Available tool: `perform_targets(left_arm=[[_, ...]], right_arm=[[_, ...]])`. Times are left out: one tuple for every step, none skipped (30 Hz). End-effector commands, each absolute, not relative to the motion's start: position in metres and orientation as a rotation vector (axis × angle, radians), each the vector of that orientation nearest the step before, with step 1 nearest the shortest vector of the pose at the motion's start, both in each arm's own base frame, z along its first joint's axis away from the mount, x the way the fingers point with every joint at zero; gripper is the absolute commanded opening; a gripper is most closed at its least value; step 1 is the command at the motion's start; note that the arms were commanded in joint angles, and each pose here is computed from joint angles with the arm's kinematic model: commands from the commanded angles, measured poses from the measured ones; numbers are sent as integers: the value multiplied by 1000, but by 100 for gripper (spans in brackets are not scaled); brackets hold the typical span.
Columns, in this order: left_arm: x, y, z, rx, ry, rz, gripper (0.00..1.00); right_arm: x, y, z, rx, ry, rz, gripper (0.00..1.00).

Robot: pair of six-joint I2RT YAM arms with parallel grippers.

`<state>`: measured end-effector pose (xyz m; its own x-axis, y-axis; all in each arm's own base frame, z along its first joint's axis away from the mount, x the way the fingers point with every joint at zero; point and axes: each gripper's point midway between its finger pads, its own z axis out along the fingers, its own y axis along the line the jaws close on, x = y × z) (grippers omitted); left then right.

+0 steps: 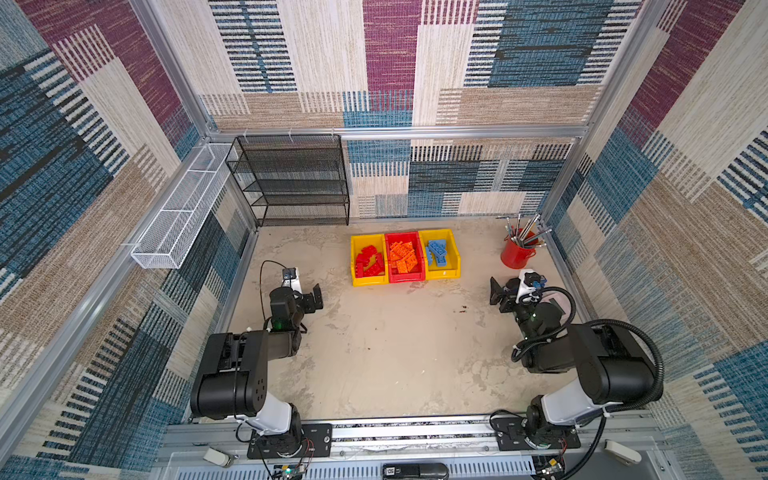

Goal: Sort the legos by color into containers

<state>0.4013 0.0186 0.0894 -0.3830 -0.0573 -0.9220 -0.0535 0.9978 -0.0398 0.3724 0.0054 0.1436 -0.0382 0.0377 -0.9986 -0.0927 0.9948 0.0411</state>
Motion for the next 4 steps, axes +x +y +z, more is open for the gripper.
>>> perform_targets(left_arm=[[404, 17, 95, -47, 1944, -1, 100], [404, 17, 95, -46, 1943, -1, 100], [403, 16, 95, -45, 1943, -2, 100], [404, 17, 95, -46, 1943, 0, 100]], right_arm=[[372, 6, 150, -54, 1581, 94, 99], [372, 6, 151, -55, 1577, 95, 99], [372, 6, 150, -54, 1578, 94, 99], [372, 6, 150, -55, 1577, 95, 99]])
